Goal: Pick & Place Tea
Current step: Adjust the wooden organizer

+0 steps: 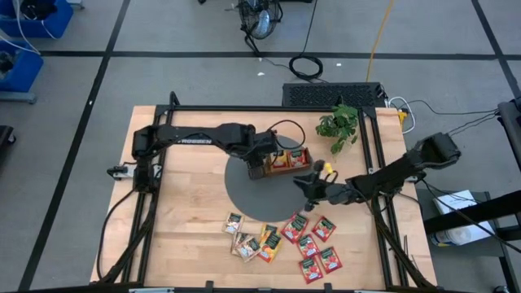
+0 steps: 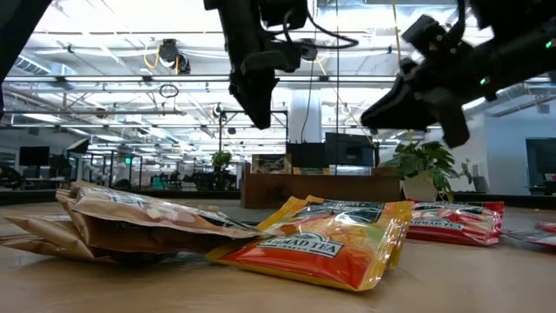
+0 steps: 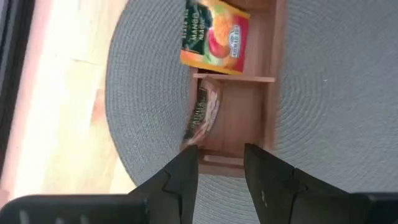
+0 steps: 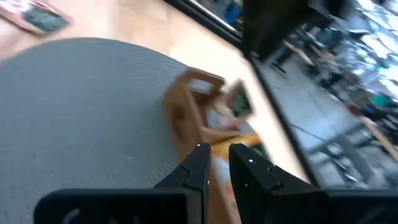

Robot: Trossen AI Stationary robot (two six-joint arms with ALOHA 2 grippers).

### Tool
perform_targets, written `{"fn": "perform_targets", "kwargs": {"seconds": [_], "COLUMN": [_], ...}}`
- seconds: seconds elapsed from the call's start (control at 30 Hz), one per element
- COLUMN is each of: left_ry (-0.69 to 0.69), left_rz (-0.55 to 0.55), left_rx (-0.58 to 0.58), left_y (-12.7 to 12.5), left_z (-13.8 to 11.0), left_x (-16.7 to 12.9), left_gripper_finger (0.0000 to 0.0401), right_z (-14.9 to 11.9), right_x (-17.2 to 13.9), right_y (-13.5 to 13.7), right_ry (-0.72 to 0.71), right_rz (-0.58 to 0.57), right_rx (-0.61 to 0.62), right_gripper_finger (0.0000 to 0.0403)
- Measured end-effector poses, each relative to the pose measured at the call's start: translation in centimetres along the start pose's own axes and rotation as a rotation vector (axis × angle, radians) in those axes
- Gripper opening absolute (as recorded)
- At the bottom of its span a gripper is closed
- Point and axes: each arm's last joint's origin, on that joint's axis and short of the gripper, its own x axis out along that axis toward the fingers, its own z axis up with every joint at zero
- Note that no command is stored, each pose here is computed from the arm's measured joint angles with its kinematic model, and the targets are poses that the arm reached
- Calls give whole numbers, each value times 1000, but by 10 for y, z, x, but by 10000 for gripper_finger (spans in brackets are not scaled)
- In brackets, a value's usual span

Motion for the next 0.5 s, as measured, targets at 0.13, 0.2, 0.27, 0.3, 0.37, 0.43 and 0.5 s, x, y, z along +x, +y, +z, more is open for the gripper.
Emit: {"fn": "perform_targets", "kwargs": {"seconds": [0.13,0.2,0.27,0.3,0.37,0.43,0.5], "left_ry": [40,42,74,87,70,16,-47], "left_rz": [-17,-20,-10,2,31,87,133], "left_rx": [79,127,160,158,143,116,104], "left_y": [-30,-47,-61,-67,-79,-89,-97], "left_z": [-11,-19,-33,-40,-52,-67,-80], "left_x": [-2,1,8,11,13,17,26], "left_gripper_finger": [134,133,131,128,119,106,93], "right_z": [2,1,0,-1,-6,-15,-25], "right_x": [-23,-36,-48,-53,-61,-67,-69], "right_y": [-11,-18,-27,-32,-38,-43,-46], "right_ry": [53,76,83,86,81,81,78], "right_rz": [-59,-71,-69,-66,-64,-66,-82], "right_rx": [4,22,71,103,172,226,260], "right_gripper_finger": [43,35,21,12,4,4,4]}}
